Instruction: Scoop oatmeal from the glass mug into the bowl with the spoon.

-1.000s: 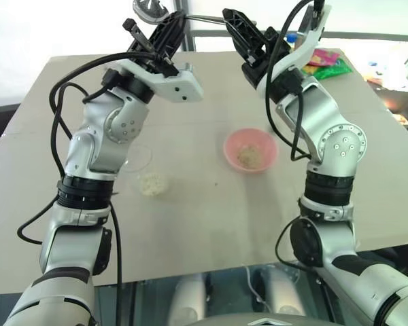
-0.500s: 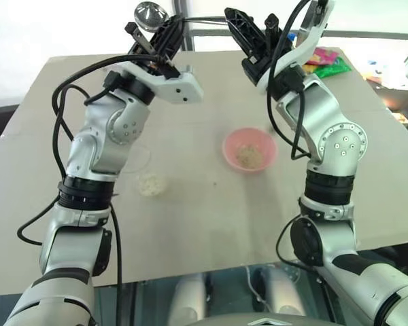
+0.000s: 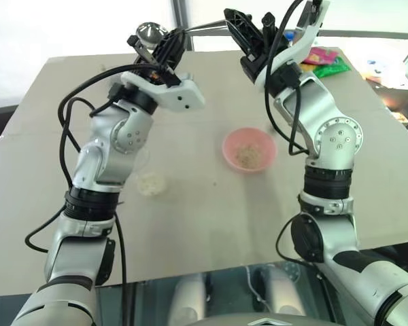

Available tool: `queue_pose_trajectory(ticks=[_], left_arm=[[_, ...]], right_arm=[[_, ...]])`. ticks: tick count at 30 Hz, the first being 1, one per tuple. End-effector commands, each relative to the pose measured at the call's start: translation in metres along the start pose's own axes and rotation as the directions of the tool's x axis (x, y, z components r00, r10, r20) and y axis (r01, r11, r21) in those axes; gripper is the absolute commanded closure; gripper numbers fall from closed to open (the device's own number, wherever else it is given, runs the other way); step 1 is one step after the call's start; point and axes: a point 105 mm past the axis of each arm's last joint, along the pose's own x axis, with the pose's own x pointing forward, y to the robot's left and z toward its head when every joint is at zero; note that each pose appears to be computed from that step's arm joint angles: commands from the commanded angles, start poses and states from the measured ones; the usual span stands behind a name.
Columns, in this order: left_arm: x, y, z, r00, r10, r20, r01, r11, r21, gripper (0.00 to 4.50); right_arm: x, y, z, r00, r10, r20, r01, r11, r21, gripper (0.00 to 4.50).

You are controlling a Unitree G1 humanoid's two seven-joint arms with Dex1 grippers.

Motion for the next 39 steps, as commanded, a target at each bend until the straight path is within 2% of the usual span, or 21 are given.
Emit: queue_pose_trajectory(ticks=[1,2,6,9,19,20,24,28,30,33,39], left_arm=[[-0.001,0.012,0.016,0.998,0.037,0.054,-0.037,0.999,-0.008,4.5],[-0.002,0.012,0.015,0.998,0.039,0.051,-0.038,0.999,-0.015,4.5],[-0.003,0.014,0.013,0.998,0.046,0.047,-0.045,0.998,-0.032,3.4],[-0.004,0.01,0.015,0.998,0.035,0.059,-0.032,0.998,-0.046,1.98],[-0.013,0.014,0.014,0.995,0.077,0.06,-0.071,0.992,-0.101,1.98],[-0.015,0.017,0.013,0.994,0.097,0.055,-0.089,0.988,-0.129,1.98],[-0.032,0.028,0.01,0.989,0.146,0.024,-0.117,0.869,-0.481,1.98],[-0.053,0.043,0.016,0.986,0.163,0.033,-0.116,0.813,-0.571,1.98],[-0.07,0.048,0.019,0.987,0.162,0.016,-0.127,0.826,-0.55,1.98],[-0.089,0.049,0.02,0.987,0.156,-0.035,-0.15,0.827,-0.542,1.98],[-0.14,0.042,0.004,0.941,0.165,-0.295,-0.315,0.745,-0.588,1.98]], right_arm=[[0.002,0.015,0.02,0.996,0.041,0.079,-0.039,0.999,-0.029,4.47],[0.002,0.015,0.02,0.996,0.042,0.079,-0.04,0.999,-0.028,4.47],[0.003,0.015,0.019,0.996,0.045,0.078,-0.043,0.999,-0.025,4.5],[0.003,0.016,0.019,0.996,0.049,0.079,-0.047,0.999,-0.026,4.5],[-0.002,0.013,0.032,0.993,0.051,0.104,-0.046,0.998,-0.052,4.5],[-0.003,0.012,0.034,0.993,0.05,0.109,-0.044,0.997,-0.058,4.5],[-0.009,0.006,0.05,0.992,0.041,0.123,-0.024,0.99,-0.136,4.5],[-0.018,-0.003,0.059,0.994,0.035,0.106,-0.01,0.974,-0.227,4.5],[-0.024,-0.012,0.066,0.995,0.015,0.098,0.012,0.963,-0.268,4.5],[-0.03,-0.025,0.076,0.994,-0.02,0.109,0.052,0.953,-0.299,4.5],[-0.038,-0.05,0.094,0.986,-0.093,0.141,0.134,0.938,-0.321,4.5]])
